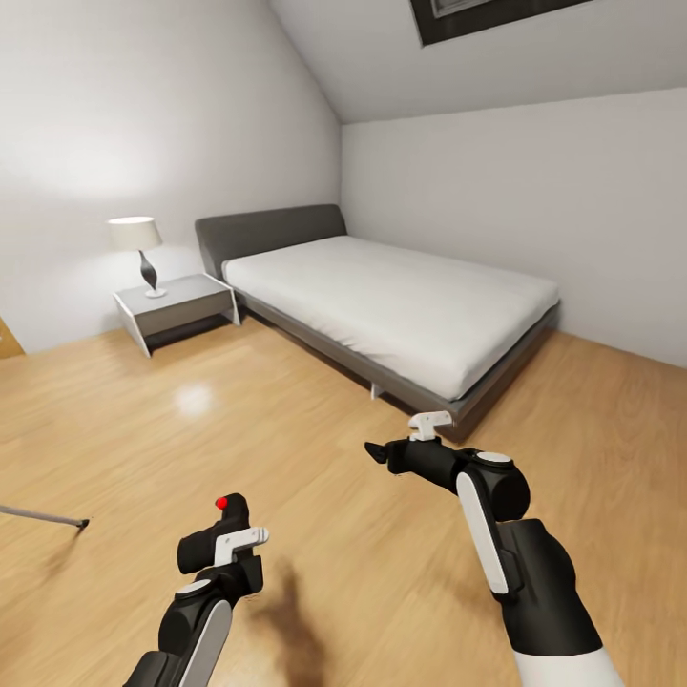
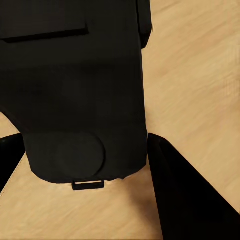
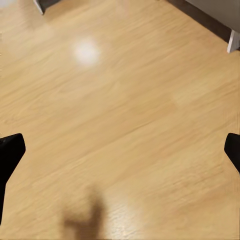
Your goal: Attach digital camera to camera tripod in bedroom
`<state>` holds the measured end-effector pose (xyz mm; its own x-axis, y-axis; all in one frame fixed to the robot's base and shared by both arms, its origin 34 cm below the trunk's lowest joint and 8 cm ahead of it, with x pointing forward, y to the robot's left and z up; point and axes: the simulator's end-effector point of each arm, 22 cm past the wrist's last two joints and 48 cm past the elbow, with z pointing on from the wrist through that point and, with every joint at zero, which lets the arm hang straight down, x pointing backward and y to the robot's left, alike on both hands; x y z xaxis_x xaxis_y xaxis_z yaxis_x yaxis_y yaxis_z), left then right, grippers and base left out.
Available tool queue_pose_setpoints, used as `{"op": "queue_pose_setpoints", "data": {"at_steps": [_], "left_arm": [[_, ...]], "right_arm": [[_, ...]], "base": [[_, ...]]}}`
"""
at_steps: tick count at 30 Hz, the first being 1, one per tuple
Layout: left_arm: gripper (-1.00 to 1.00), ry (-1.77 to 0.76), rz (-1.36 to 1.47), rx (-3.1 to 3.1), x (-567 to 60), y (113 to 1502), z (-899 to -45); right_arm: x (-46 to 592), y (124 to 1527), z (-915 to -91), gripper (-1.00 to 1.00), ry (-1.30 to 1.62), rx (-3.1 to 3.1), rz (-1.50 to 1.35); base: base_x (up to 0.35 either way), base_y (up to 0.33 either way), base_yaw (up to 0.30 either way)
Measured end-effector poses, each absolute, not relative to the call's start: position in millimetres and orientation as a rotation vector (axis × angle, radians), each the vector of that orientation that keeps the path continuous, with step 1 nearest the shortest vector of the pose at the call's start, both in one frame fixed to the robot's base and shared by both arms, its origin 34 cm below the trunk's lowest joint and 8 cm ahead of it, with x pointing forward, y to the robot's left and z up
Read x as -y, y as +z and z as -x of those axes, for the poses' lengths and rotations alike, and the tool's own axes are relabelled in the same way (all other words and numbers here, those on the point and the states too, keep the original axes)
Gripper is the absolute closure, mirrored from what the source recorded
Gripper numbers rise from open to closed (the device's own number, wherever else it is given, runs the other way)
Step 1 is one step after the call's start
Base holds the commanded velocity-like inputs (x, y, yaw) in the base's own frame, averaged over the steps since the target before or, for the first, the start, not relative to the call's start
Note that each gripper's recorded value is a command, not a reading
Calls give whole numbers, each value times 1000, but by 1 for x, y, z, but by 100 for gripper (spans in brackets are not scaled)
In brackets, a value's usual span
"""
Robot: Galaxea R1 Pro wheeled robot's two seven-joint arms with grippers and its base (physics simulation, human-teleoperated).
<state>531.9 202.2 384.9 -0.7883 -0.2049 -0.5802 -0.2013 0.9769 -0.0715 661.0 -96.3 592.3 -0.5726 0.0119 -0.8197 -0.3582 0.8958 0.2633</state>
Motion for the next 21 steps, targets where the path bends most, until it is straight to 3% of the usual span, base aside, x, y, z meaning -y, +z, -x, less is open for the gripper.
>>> {"op": "queue_pose_setpoints", "data": {"at_steps": [10, 21], "left_arm": [[100, -7, 286, -2497, -203, 385, -533], [100, -3, 286, -2496, -203, 385, -533]], "right_arm": [[94, 592, -661, -100, 507, -2132, 254], [94, 592, -660, -100, 507, -2132, 256]], "base": [[319, -139, 241], [260, -236, 60]]}}
